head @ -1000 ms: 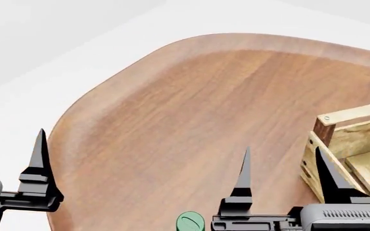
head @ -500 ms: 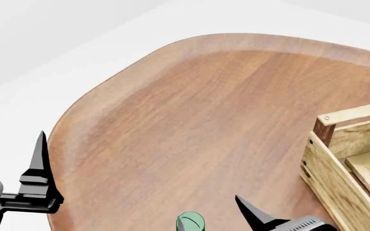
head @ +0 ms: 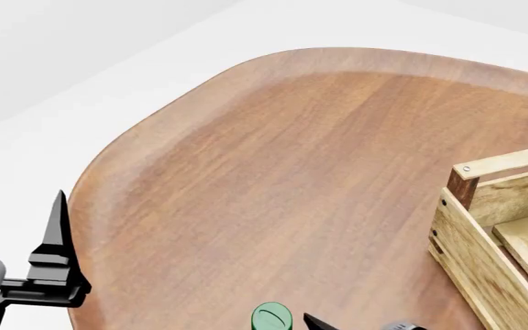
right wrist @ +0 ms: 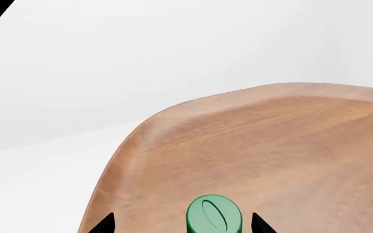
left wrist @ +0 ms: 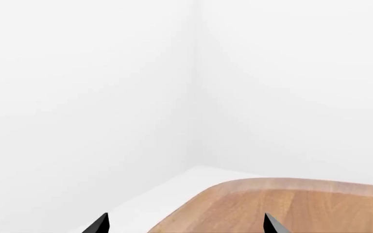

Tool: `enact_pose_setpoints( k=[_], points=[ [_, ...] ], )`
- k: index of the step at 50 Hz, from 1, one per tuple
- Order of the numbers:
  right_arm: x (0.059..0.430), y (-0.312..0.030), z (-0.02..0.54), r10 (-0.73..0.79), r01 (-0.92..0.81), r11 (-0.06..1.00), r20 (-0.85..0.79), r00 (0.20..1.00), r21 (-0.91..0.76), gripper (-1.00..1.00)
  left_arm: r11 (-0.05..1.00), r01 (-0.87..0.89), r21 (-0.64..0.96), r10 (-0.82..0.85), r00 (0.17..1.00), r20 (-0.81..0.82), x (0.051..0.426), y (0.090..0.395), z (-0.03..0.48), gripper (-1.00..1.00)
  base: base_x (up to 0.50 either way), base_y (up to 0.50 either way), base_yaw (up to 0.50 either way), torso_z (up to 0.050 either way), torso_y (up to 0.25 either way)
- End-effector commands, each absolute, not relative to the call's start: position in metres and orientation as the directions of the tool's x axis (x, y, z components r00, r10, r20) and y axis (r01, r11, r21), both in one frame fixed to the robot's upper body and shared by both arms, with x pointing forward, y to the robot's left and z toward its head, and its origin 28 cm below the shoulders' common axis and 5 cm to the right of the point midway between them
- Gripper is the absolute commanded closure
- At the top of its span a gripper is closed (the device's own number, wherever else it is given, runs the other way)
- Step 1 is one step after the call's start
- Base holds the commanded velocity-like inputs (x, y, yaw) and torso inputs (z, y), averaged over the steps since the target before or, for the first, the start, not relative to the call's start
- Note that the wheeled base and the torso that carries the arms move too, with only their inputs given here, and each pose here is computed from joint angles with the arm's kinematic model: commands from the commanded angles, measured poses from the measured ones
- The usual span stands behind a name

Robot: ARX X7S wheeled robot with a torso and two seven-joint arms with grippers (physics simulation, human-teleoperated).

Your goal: Pick up the salad dressing and put it in the tray.

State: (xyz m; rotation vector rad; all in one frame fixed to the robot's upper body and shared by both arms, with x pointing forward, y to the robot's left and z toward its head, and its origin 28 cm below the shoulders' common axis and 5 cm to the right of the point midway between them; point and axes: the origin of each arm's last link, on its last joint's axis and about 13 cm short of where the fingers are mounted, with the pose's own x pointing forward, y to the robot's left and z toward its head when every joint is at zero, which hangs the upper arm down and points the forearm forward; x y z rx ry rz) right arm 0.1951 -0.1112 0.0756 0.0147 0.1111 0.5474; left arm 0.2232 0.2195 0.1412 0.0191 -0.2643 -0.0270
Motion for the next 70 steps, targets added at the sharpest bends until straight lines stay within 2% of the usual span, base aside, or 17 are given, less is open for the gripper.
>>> enact_pose_setpoints(
  k=[1, 39, 67, 68, 70],
  points=[
    [0.202, -0.112, 0.066, 0.501, -0.5, 0.865, -0.124, 0.857, 0.042, -1.0, 0.999, 0.025, 0.024, -0.03, 0.966, 0.258, 0.223, 0.219, 0.14, -1.0, 0.0, 0.0, 0.0, 0.0, 0.0],
    [0.243, -0.111, 0.025, 0.457, -0.457, 0.888, -0.236, 0.857, 0.059, -1.0, 0.999, 0.024, 0.029, -0.031, 0.965, 0.26, 0.224, 0.22, 0.14, -1.0, 0.0, 0.0, 0.0, 0.0, 0.0],
    [0.247, -0.098, 0.006, 0.505, -0.516, 0.855, -0.283, 0.815, 0.04, -1.0, 0.999, 0.02, 0.027, -0.026, 0.966, 0.258, 0.224, 0.221, 0.139, -1.0, 0.0, 0.0, 0.0, 0.0, 0.0],
    [0.247, -0.098, 0.006, 0.505, -0.516, 0.856, -0.284, 0.815, 0.04, 1.0, 0.999, 0.02, 0.026, -0.026, 0.966, 0.258, 0.224, 0.221, 0.139, -1.0, 0.0, 0.0, 0.0, 0.0, 0.0],
    [0.247, -0.097, 0.006, 0.502, -0.514, 0.857, -0.284, 0.817, 0.038, 1.0, 0.999, 0.02, 0.025, -0.026, 0.966, 0.258, 0.224, 0.221, 0.139, -1.0, 0.0, 0.0, 0.0, 0.0, 0.0]
  ],
)
